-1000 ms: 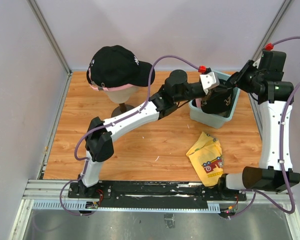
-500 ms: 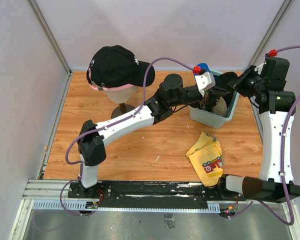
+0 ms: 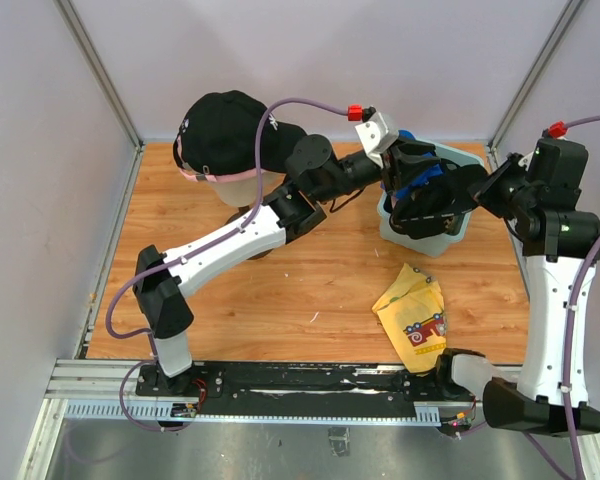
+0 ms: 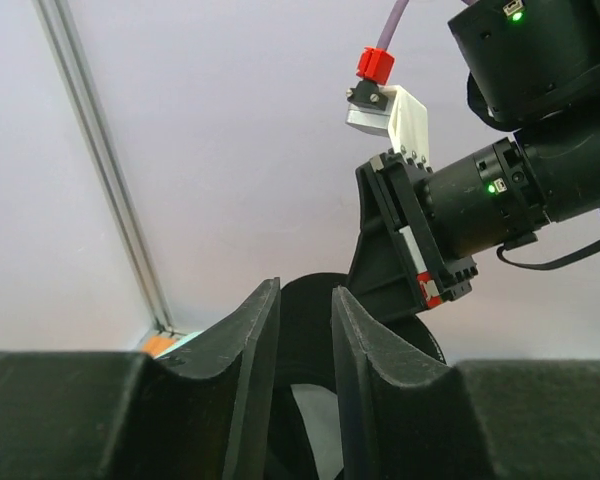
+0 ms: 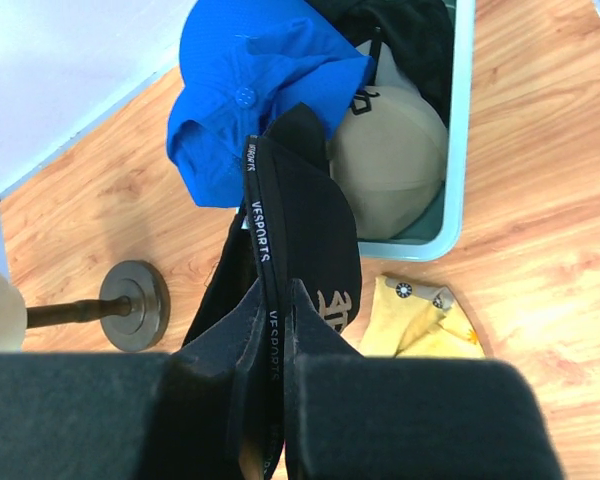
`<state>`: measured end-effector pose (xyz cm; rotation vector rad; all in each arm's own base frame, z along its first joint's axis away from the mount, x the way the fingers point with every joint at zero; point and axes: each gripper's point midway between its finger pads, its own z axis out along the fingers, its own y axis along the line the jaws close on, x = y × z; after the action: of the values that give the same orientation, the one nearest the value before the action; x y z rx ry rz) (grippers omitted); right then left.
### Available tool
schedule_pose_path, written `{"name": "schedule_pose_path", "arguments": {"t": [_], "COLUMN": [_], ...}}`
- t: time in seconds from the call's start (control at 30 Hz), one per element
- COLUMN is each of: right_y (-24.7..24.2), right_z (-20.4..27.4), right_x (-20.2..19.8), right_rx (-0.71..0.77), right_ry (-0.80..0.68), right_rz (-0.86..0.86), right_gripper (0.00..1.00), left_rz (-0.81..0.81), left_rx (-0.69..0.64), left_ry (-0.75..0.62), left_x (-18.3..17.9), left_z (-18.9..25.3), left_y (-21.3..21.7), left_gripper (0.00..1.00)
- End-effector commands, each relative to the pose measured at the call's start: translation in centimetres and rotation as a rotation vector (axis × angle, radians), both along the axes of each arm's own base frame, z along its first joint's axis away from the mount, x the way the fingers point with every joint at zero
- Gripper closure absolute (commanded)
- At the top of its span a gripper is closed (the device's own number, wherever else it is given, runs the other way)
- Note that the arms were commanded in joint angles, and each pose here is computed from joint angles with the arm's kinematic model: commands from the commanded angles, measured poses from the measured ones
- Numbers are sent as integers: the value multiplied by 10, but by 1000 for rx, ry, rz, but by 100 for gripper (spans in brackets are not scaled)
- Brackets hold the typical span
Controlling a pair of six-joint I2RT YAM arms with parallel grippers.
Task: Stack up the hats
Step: Pick up the hat from the bin.
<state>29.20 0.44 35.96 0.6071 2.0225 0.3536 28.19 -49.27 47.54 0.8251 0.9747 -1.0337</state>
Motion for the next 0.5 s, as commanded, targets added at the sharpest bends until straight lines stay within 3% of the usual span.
{"name": "schedule_pose_path", "arguments": {"t": [0.0, 0.47], "right_y": [-20, -42], "right_z": [1, 29], "right_x": [-14, -41], "right_rx": [-68, -147], "right_ry": [-1, -63], "right_rz": [-78, -174], "right_gripper": [99, 100], "left_rz": [-12, 61], "left_rx": [-41, 1], "left_ry": [23, 104], "left_x": [-8, 7], "left_z": [10, -5], "left_y": [8, 8], "left_gripper": [66, 63]}}
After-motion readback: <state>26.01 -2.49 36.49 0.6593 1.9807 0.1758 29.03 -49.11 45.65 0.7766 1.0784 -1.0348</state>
